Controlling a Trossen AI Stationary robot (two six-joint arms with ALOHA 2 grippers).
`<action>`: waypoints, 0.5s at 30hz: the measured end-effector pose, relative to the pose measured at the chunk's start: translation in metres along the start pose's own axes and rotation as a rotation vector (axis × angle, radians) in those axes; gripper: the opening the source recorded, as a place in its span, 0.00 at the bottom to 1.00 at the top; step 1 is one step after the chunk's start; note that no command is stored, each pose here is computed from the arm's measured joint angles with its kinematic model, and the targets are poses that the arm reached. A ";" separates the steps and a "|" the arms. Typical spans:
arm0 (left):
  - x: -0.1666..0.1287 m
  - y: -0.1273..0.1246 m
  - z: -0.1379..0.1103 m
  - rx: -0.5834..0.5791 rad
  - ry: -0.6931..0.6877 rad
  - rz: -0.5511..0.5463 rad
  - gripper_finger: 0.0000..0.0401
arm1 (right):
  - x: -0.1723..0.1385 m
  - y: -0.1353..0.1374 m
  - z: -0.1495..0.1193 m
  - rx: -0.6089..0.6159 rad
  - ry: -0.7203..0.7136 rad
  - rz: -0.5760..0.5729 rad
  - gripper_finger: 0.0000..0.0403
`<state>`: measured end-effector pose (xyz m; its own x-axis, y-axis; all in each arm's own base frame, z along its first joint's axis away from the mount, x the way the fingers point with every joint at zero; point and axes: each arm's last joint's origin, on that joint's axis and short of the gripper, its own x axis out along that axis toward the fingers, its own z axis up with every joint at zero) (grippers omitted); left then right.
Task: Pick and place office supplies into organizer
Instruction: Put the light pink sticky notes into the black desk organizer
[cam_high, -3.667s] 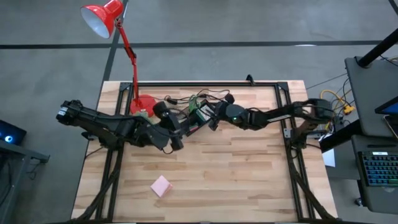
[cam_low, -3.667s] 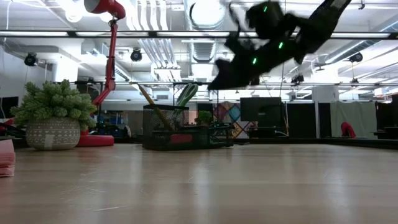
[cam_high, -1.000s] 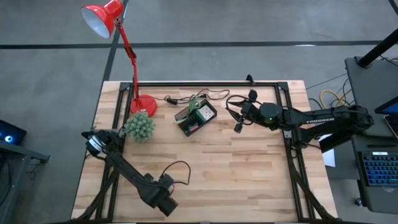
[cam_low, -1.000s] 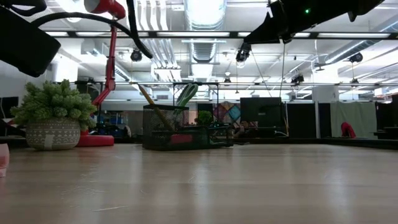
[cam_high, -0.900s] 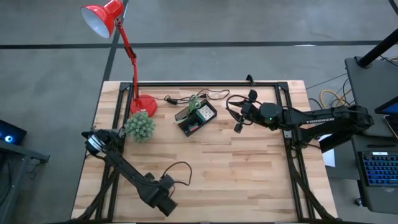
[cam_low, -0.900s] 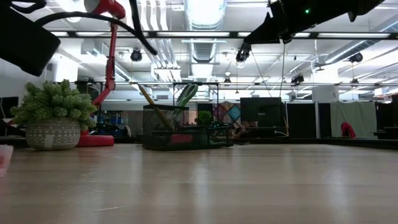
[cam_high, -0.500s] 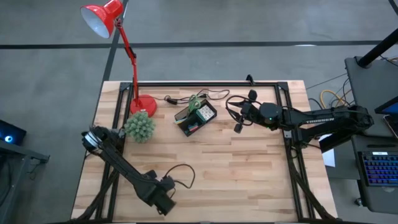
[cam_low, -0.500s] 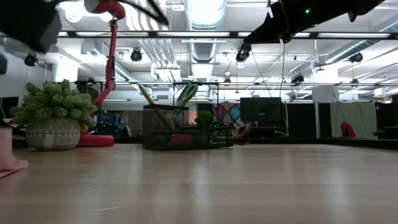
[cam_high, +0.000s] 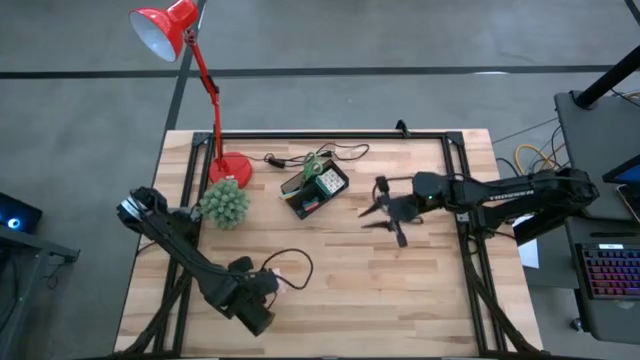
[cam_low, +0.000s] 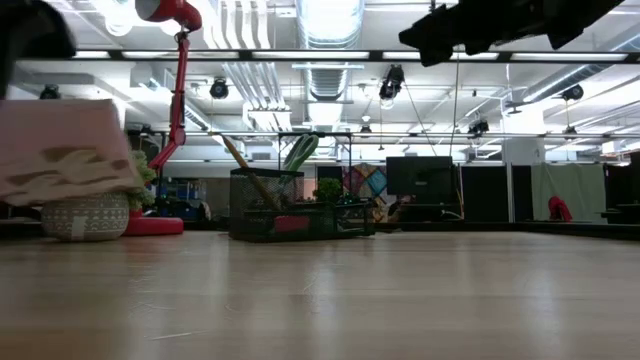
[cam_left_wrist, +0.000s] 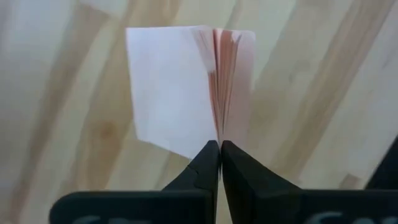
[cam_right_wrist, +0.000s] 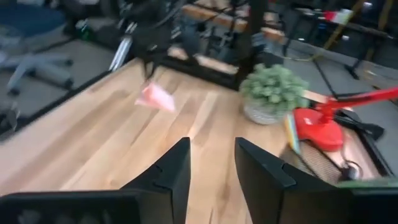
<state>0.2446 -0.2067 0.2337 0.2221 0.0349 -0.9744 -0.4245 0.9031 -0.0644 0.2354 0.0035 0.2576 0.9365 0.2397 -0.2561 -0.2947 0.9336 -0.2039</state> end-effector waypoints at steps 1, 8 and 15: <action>-0.001 0.001 0.002 0.008 -0.016 0.002 0.00 | 0.004 0.004 -0.002 -0.025 0.011 0.019 0.29; -0.003 0.007 0.015 0.113 -0.037 0.009 0.00 | 0.044 0.031 -0.018 -0.238 0.028 0.126 0.39; -0.004 0.013 0.031 0.197 -0.071 0.026 0.00 | 0.088 0.054 -0.031 -0.386 -0.022 0.188 0.51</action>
<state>0.2655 -0.1822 0.2436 0.2780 0.0827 -0.9570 -0.2526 0.9675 0.0103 0.2962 0.0673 0.1950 0.8622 0.4059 -0.3032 -0.5065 0.7059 -0.4952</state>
